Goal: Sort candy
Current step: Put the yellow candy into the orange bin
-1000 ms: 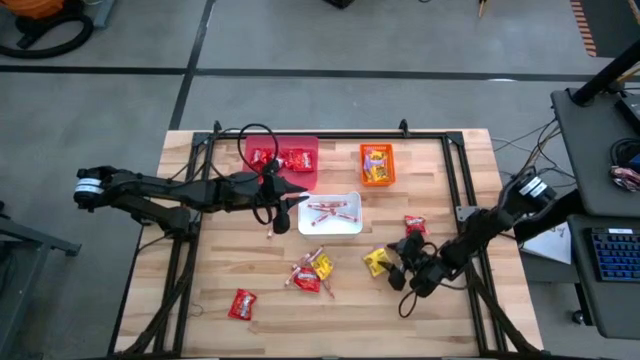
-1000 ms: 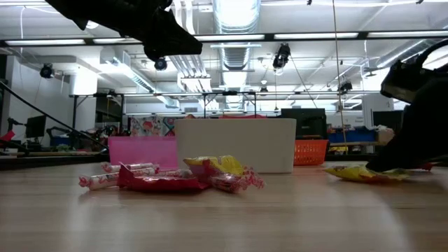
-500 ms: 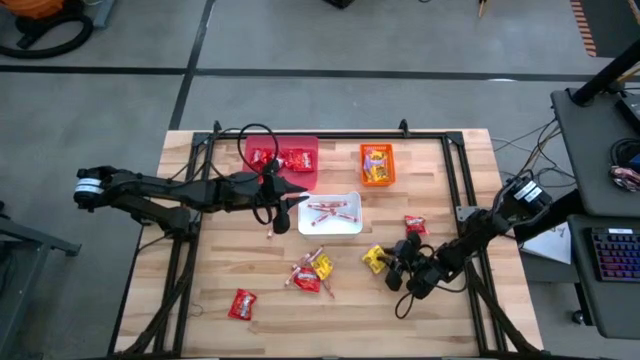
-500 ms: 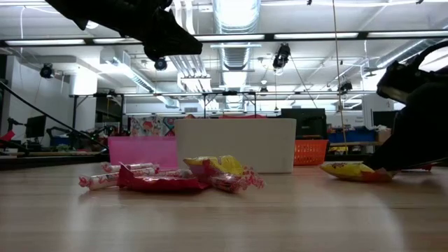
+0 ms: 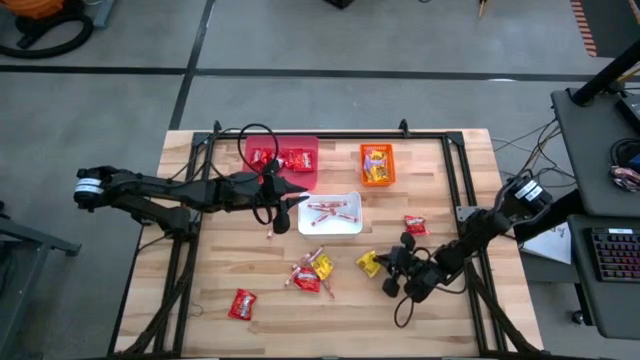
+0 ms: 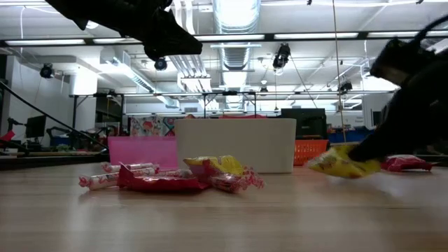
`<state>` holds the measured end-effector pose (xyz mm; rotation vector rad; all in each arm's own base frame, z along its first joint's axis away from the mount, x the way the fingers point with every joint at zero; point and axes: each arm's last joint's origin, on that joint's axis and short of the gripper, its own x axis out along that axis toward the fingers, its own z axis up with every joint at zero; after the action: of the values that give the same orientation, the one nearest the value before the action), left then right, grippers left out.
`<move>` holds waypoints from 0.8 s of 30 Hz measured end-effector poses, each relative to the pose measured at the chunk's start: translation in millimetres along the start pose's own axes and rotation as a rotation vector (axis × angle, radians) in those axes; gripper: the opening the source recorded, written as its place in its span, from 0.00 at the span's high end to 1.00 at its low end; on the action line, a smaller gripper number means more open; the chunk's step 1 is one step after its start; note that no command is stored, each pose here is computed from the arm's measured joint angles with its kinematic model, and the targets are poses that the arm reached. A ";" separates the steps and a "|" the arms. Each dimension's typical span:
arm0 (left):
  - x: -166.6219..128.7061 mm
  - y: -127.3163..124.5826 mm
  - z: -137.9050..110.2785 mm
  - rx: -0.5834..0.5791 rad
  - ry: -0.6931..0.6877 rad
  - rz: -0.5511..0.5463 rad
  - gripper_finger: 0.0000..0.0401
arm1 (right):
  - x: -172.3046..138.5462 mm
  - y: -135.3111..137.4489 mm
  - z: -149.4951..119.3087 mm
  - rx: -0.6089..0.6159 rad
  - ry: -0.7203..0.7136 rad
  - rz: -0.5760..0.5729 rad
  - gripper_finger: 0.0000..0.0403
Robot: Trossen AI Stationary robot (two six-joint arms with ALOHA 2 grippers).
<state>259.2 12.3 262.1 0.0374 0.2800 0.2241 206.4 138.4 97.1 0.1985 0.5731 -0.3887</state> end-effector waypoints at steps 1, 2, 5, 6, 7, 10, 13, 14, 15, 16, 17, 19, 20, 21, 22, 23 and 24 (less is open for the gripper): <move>0.0 0.0 0.0 0.000 0.000 0.000 0.81 | -0.1 2.2 3.9 -0.015 -0.008 0.003 0.98; 0.0 0.0 0.0 0.000 0.000 0.000 0.81 | 0.1 4.6 8.5 -0.030 -0.019 0.004 0.98; 0.0 0.0 0.0 -0.001 0.000 0.000 0.81 | -0.8 10.9 24.5 -0.081 -0.050 0.014 0.98; 0.0 0.0 0.1 -0.004 -0.001 0.000 0.81 | -1.5 12.7 30.6 -0.094 -0.060 0.013 0.98; 0.0 0.0 0.0 -0.005 0.000 0.000 0.81 | -2.4 14.6 36.8 -0.109 -0.068 0.013 0.98; 0.0 0.0 0.1 -0.007 -0.001 0.000 0.81 | -6.4 16.6 53.4 -0.175 -0.077 -0.002 0.98; 0.0 0.0 0.0 -0.009 0.000 -0.002 0.81 | -14.7 17.0 71.5 -0.257 -0.057 -0.029 0.98; 0.0 -0.1 0.1 -0.013 -0.001 -0.002 0.81 | -18.6 16.8 78.6 -0.282 -0.043 -0.043 0.98; 0.0 -0.1 0.0 -0.016 0.000 -0.002 0.81 | -22.7 16.0 86.4 -0.299 -0.029 -0.058 0.98; 0.0 -0.1 0.1 -0.020 -0.001 -0.002 0.81 | -26.9 13.7 94.9 -0.315 -0.010 -0.080 0.98; 0.0 -0.1 0.1 -0.025 -0.001 -0.002 0.81 | -30.0 10.5 103.3 -0.330 0.005 -0.111 0.98; 0.0 -0.1 0.0 -0.034 0.000 -0.003 0.81 | -34.7 2.4 121.4 -0.349 0.018 -0.194 0.98; 0.0 -0.1 0.1 -0.037 -0.001 -0.002 0.81 | -35.1 -3.6 129.0 -0.364 0.036 -0.241 0.98; 0.0 -0.1 0.2 -0.040 -0.002 -0.002 0.81 | -34.6 -10.0 137.0 -0.377 0.055 -0.285 0.98; 0.0 -0.1 0.4 -0.042 -0.004 -0.002 0.81 | -33.0 -16.5 145.6 -0.375 0.068 -0.324 0.98; 0.0 0.0 0.7 -0.042 -0.007 -0.002 0.81 | -29.8 -24.5 153.2 -0.381 0.089 -0.365 0.98; -0.2 0.0 1.3 -0.044 -0.012 -0.002 0.81 | -25.6 -34.1 160.2 -0.381 0.111 -0.410 0.98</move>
<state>259.4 12.2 263.4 -0.0046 0.2632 0.2279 250.8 68.9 240.9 -0.2700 0.7876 -0.6579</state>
